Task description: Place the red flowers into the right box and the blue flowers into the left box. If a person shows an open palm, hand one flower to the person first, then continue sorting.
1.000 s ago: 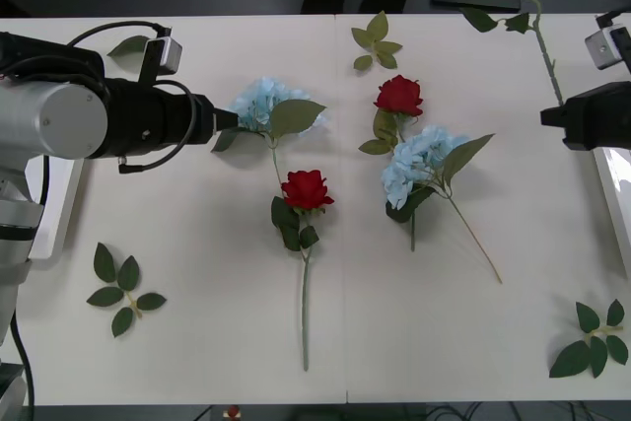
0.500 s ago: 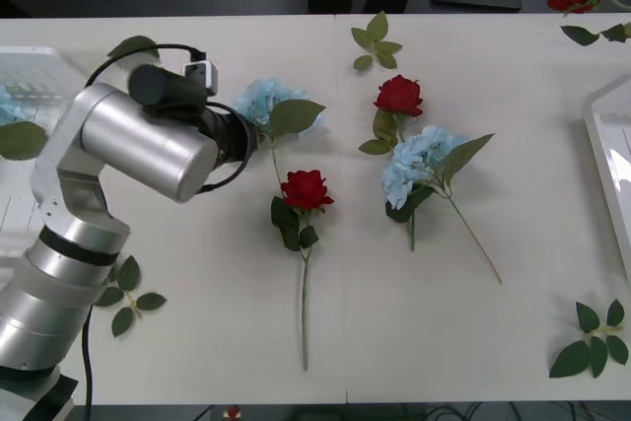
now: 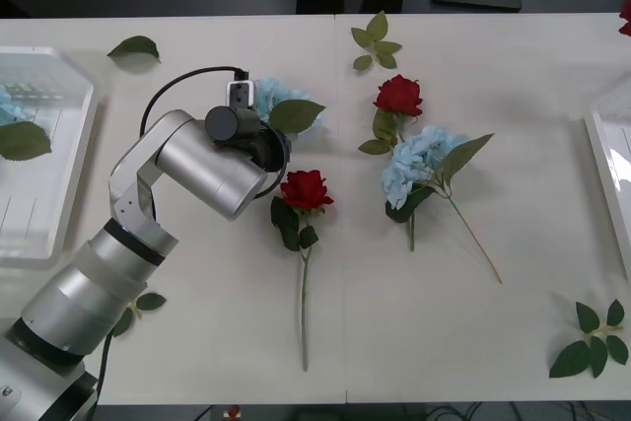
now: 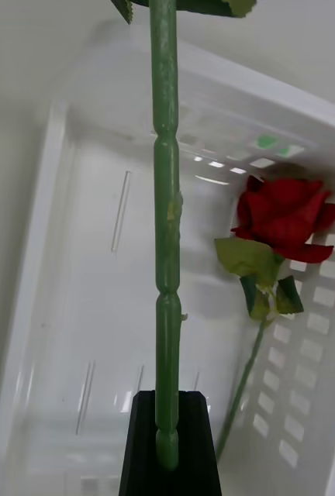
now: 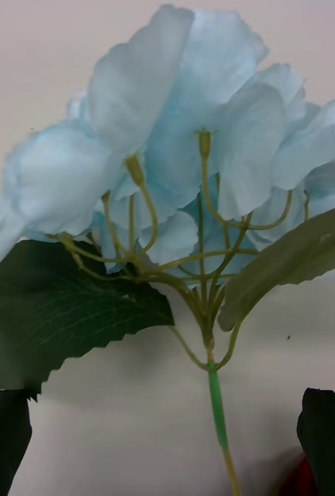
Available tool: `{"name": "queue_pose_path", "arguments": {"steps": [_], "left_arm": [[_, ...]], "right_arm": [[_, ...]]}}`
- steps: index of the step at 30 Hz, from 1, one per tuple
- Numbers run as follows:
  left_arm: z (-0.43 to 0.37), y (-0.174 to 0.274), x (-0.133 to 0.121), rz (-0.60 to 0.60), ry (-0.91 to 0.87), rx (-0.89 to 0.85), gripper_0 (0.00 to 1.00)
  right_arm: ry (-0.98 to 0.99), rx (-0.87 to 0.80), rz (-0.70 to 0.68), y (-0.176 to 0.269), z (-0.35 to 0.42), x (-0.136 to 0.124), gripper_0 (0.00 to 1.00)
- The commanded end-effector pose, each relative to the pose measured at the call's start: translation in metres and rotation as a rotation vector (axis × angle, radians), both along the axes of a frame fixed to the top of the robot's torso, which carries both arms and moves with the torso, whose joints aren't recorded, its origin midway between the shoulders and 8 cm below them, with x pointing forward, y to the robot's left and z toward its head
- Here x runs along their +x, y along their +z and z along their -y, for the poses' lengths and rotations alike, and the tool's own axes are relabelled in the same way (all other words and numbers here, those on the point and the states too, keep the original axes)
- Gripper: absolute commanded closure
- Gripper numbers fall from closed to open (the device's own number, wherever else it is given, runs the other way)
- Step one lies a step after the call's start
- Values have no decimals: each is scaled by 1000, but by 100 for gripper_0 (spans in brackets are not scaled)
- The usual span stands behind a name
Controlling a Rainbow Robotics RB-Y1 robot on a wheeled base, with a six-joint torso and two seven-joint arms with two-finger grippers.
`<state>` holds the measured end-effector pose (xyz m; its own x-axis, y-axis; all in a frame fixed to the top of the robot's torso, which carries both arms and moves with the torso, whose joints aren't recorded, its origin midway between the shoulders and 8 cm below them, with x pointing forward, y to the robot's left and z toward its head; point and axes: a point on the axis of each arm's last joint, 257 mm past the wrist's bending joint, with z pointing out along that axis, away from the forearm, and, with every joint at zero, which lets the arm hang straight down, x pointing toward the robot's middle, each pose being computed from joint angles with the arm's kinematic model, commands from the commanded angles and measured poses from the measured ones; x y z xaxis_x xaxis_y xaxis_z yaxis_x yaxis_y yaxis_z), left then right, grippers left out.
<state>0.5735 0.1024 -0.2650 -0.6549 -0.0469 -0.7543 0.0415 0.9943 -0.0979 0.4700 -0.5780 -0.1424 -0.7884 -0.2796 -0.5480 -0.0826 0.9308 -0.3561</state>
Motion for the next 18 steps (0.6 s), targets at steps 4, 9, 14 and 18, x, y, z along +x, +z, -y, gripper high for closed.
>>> {"name": "queue_pose_path", "arguments": {"steps": [4,9,14,18], "left_arm": [[31,15,24,58,-58,44,0],[31,-1,29,63,-83,73,0],[29,-15,25,48,-103,120,0],[26,-22,24,40,-112,146,29]], "right_arm": [[-50,-111,-48,19,60,-31,100],[-7,-208,-64,18,91,-41,100],[6,-274,-78,6,113,-55,100],[1,-346,-100,1,131,-67,100]]}}
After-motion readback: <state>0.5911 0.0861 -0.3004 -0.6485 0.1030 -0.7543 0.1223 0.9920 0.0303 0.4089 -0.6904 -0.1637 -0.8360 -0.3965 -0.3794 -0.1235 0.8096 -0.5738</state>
